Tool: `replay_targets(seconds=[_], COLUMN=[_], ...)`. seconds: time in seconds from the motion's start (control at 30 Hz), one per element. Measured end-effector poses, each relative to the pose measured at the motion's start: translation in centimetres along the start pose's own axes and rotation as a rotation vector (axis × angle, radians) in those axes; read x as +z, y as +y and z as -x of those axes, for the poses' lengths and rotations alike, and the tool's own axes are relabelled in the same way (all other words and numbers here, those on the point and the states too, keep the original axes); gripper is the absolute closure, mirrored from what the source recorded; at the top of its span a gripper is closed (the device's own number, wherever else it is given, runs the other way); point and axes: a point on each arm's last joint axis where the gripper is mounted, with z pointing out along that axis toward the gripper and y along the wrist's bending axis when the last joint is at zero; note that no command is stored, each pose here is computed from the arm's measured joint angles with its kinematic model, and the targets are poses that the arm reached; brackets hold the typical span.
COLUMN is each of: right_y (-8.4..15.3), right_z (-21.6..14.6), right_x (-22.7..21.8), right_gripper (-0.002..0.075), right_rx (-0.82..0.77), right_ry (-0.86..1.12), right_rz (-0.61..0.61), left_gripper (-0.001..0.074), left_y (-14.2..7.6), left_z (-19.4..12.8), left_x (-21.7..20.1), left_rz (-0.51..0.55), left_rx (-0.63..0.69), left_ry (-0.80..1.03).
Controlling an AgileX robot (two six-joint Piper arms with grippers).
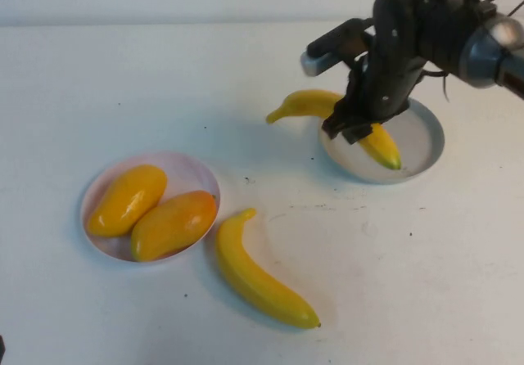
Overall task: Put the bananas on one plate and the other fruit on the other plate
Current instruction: Put another type of fruit in the right plate
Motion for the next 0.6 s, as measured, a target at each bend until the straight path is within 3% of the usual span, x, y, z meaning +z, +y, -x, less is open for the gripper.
replay_targets(seconds=[0.13,0.27,0.6], right_y=[-5.1,-8.8,-9.4], right_z=[-1.1,-2.2,-2.7], right_x=[0.1,1.2,4.6], right_gripper=[0.0428,0.0428,0.0428], right_rx=[0.216,0.326,0.372], right_ry=[0.003,0.009,0.03], right_rz=[-0.077,-0.112,-0.078], left_gripper=[0.0734,0.0734,0.0734], left_y=[0.0,0.0,0.0], left_z=[0.0,0.0,0.0], left_x=[0.0,0.0,0.0], left_rz=[0.0,0.0,0.0], left_rx=[0.0,0.0,0.0], left_ry=[0.0,0.0,0.0])
